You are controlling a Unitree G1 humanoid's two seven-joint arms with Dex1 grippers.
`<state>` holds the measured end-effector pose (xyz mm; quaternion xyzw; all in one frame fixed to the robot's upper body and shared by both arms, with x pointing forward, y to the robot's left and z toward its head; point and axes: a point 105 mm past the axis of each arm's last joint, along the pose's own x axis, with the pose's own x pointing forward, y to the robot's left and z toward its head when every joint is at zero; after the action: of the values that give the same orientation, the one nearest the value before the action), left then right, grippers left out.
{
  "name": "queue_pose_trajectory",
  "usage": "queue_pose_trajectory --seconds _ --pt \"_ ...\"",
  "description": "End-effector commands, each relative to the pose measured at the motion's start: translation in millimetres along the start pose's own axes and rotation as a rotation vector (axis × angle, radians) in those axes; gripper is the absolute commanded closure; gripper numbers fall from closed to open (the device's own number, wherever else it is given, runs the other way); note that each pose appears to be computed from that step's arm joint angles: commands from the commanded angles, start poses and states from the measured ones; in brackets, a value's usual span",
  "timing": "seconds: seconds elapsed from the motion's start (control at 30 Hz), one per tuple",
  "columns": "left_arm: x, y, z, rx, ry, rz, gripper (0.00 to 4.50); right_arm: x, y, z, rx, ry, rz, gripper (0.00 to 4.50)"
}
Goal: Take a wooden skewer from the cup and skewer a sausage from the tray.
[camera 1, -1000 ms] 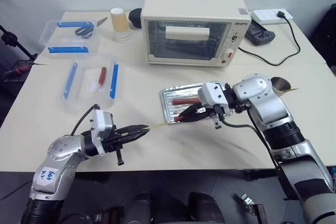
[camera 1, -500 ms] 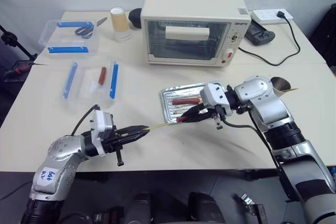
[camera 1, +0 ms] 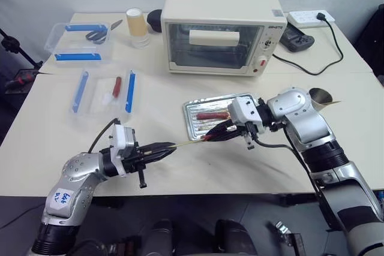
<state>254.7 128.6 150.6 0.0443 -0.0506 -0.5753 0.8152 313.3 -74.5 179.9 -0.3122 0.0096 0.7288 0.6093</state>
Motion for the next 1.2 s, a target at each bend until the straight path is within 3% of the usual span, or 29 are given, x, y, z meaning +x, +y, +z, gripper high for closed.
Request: queue_pose_trajectory --seconds 0.03,0.37,1.2 --pt "-1.9 -0.5 2.4 0.016 -0.009 0.001 4.50 -5.4 1.9 8.5 -0.031 -0.018 0.013 4.35" --pt "-10.0 0.7 1.0 0.013 0.011 0.019 4.50 -16.3 -1.6 -0.8 -0.012 0.008 -0.023 4.35" --pt "2.2 0.0 2.9 0.013 -0.015 -0.015 4.50 -6.9 3.3 4.6 -0.005 -0.012 0.007 4.35"
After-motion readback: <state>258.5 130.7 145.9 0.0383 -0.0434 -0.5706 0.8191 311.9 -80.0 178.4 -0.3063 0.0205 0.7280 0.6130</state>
